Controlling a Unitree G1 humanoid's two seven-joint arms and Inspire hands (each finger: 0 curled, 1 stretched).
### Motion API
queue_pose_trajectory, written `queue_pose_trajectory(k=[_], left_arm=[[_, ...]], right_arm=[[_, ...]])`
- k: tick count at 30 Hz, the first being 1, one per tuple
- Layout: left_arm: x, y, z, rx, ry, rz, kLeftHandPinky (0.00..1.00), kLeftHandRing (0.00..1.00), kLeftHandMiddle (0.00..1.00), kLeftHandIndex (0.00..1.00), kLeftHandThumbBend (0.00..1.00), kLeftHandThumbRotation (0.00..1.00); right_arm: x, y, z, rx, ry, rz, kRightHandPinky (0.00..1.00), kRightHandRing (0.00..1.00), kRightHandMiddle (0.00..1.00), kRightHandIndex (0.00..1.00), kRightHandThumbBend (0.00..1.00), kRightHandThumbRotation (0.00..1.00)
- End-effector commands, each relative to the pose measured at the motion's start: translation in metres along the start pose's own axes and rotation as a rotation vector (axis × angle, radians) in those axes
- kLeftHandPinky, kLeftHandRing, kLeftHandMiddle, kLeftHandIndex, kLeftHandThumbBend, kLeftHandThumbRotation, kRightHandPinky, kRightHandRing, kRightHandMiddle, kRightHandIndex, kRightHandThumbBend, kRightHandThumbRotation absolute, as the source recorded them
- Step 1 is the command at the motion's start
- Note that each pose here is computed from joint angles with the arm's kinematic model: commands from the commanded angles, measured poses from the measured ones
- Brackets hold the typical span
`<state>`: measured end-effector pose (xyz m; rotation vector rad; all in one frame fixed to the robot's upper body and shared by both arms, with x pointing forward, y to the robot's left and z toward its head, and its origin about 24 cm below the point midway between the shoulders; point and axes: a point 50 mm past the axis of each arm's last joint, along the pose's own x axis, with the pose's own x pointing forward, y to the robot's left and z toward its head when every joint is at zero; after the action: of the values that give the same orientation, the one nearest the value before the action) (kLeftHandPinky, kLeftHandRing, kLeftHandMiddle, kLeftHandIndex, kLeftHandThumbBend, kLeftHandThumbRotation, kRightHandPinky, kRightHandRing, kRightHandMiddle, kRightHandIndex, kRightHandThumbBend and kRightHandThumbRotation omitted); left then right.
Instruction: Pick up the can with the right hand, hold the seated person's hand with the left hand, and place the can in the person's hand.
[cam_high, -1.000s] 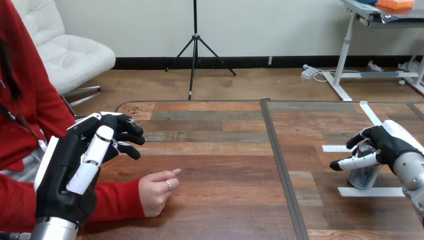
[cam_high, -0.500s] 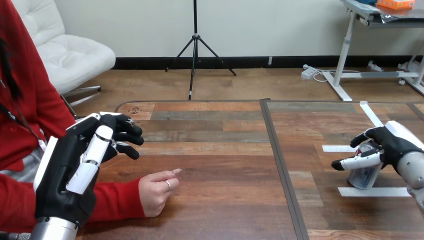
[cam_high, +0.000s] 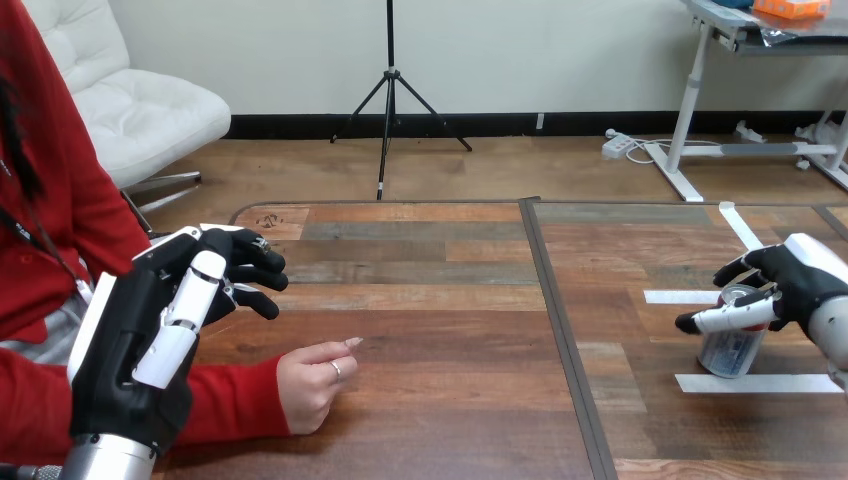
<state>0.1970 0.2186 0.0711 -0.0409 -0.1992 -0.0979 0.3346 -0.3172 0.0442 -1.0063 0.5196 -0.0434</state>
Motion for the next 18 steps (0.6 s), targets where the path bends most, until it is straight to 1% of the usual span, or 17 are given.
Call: queue_pose_trajectory(k=[1, 11, 16, 18], left_arm=[[0.015, -0.0002, 0.0159, 0.029, -0.092, -0.021, 0.41, 0.54, 0.54, 0.5, 0.23, 0.62], [0.0156, -0.0011, 0.0163, 0.016, -0.09, -0.024, 0.4, 0.53, 0.53, 0.49, 0.21, 0.62], [0.0157, -0.0012, 0.0164, 0.017, -0.089, -0.026, 0.4, 0.53, 0.53, 0.49, 0.2, 0.62], [0.0157, -0.0011, 0.016, 0.023, -0.088, -0.025, 0.4, 0.54, 0.53, 0.49, 0.2, 0.62]], right_arm=[[0.002, -0.0386, 0.0309, 0.02, -0.11, -0.106, 0.57, 0.64, 0.68, 0.7, 1.0, 0.22], [0.0008, -0.0431, 0.0285, 0.012, -0.119, -0.113, 0.57, 0.64, 0.68, 0.71, 0.96, 0.18], [-0.0001, -0.0449, 0.0278, 0.006, -0.13, -0.123, 0.56, 0.63, 0.67, 0.7, 0.95, 0.16], [-0.0001, -0.0459, 0.0275, 0.018, -0.127, -0.122, 0.56, 0.63, 0.67, 0.7, 0.95, 0.16]])
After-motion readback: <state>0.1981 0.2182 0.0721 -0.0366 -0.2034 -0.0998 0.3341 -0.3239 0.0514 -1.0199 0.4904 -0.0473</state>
